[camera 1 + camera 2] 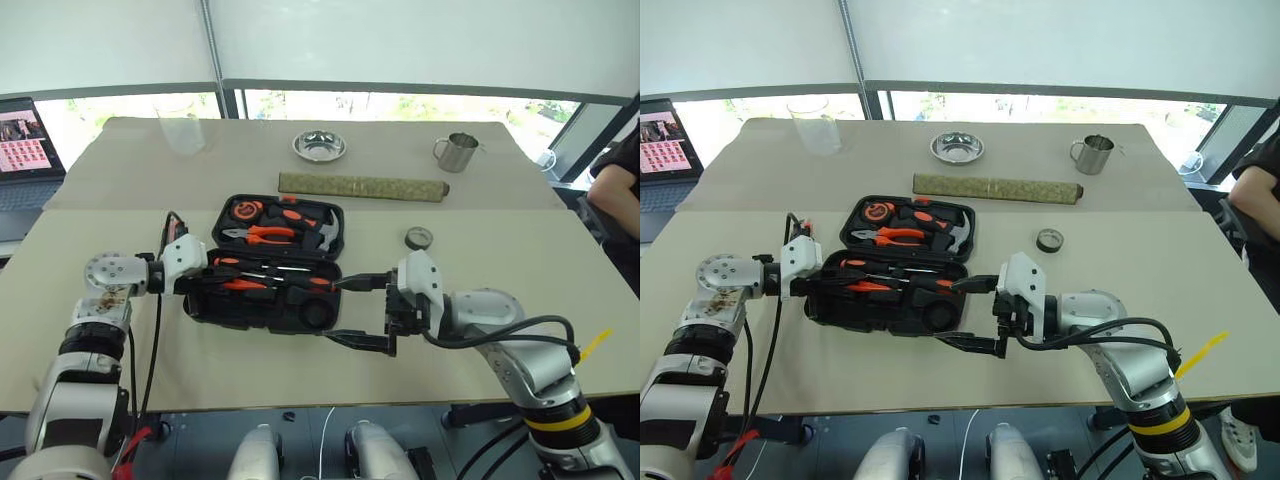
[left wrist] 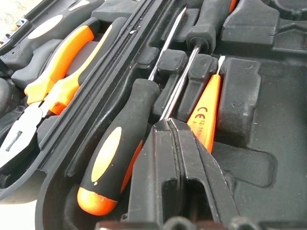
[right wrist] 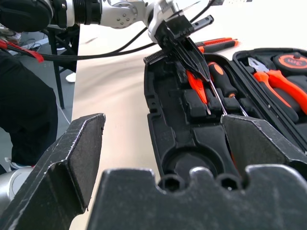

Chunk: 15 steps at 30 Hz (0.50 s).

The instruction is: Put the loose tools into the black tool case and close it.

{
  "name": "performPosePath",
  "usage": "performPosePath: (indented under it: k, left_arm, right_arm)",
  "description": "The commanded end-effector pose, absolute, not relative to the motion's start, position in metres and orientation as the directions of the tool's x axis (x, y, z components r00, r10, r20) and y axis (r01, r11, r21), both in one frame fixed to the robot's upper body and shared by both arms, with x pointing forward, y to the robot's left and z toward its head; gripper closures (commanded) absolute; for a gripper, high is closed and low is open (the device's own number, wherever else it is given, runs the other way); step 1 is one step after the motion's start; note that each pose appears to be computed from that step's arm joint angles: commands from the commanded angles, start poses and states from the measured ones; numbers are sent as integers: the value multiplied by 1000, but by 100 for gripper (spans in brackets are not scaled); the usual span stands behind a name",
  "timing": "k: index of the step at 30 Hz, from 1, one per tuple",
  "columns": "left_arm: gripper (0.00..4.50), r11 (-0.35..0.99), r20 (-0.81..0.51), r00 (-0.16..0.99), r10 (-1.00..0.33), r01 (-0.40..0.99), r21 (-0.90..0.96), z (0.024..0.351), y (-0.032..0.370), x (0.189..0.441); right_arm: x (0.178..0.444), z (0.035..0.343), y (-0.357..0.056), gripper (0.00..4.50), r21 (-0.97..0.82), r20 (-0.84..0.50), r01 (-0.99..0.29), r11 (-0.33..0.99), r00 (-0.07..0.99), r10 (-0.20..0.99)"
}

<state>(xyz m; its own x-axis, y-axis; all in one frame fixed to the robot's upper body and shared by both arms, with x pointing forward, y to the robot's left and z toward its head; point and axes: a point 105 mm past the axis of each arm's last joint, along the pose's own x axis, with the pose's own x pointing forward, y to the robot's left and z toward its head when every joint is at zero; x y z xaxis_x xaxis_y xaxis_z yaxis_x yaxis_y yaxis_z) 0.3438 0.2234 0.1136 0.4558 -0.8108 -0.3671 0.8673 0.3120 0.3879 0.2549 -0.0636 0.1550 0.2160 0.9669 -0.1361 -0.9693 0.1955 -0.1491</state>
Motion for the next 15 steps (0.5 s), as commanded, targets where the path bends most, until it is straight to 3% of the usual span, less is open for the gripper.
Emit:
performPosePath:
  k: [1,4,7,10,15]
  left_arm:
    - [447,346,-285,495,-821,828,441,135,237,335]
    - [447,400,-249,542,-803,799,450,149,255,322]
    - [447,652,-174,732,-658,671,353,161,304,307]
    - [375,792,-137,841,-523,539,287,158,335,279]
    - [185,940,-97,962,-255,270,209,143,365,229]
  right_arm:
    - [255,161,-67,0,-184,-103,-965,188,209,972]
    - [255,158,-70,0,-184,-102,-964,193,214,972]
    - [254,164,-69,0,-195,-29,-962,192,201,979]
    - [254,167,-71,0,-199,35,-957,209,206,978]
    - [255,170,-79,0,-241,141,-928,285,257,956]
